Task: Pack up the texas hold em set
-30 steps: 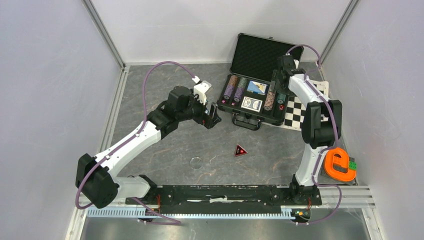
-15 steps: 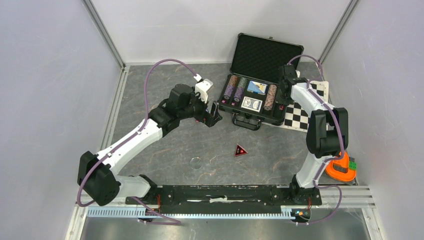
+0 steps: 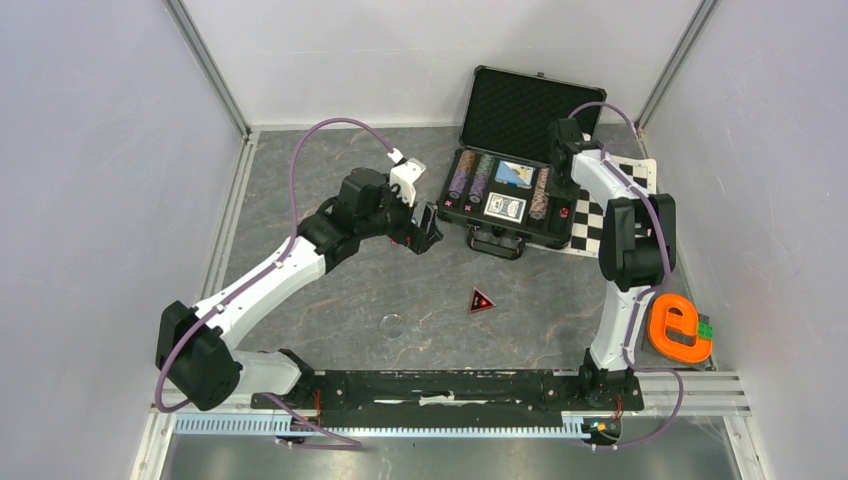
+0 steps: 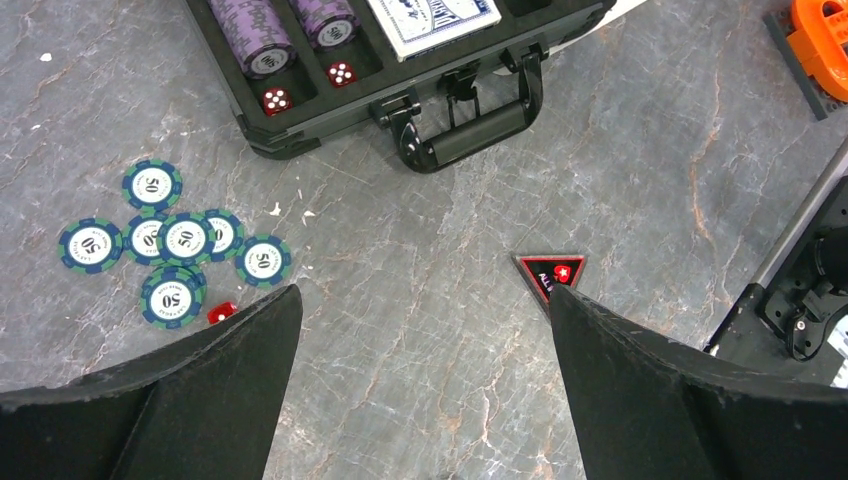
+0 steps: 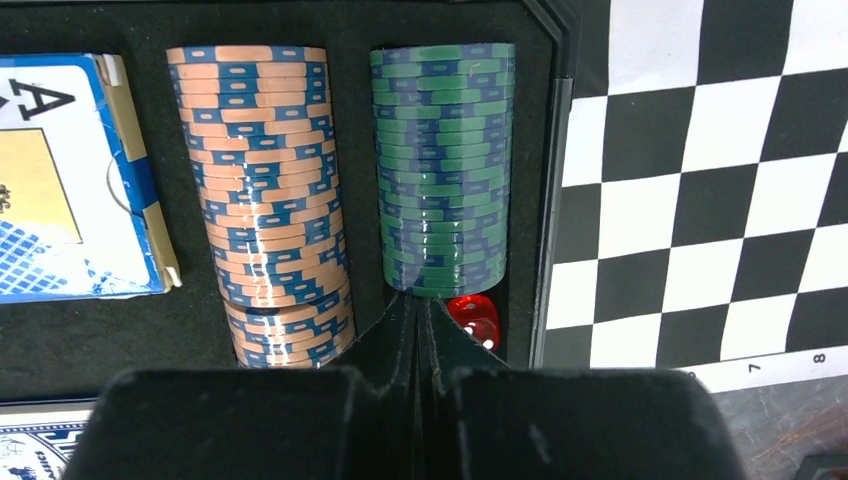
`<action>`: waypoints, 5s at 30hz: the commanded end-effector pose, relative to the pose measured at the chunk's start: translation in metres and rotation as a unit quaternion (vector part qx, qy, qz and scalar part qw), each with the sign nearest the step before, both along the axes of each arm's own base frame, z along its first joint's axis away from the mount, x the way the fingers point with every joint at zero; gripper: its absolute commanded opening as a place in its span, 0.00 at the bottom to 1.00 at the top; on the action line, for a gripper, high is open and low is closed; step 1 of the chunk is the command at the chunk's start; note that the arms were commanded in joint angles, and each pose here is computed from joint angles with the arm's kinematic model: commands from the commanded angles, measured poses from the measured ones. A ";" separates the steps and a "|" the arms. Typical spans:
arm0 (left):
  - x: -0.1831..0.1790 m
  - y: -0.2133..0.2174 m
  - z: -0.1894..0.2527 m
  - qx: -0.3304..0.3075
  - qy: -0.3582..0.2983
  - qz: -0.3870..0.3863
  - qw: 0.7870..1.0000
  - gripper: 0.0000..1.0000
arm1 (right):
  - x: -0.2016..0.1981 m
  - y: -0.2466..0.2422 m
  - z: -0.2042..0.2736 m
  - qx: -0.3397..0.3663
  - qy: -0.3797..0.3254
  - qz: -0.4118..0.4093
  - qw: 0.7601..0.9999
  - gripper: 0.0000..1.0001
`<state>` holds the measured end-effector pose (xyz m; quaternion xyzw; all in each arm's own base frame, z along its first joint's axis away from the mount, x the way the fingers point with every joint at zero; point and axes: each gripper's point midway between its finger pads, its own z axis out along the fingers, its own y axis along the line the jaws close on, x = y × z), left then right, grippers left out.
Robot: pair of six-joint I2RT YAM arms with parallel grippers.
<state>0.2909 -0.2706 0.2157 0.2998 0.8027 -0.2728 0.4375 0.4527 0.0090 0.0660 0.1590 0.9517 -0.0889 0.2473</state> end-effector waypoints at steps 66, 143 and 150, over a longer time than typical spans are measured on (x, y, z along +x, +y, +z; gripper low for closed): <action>0.090 0.069 -0.153 0.161 0.233 0.321 0.904 0.63 | -0.135 0.123 0.052 0.067 -0.053 0.282 0.956 0.96; 0.156 -0.102 -0.087 -0.172 0.365 0.203 0.892 0.14 | -0.119 0.082 0.090 -0.027 -0.121 0.238 0.963 0.96; 0.164 -0.108 -0.094 -0.177 0.370 0.208 0.888 0.17 | -0.120 0.083 0.090 -0.023 -0.122 0.239 0.963 0.96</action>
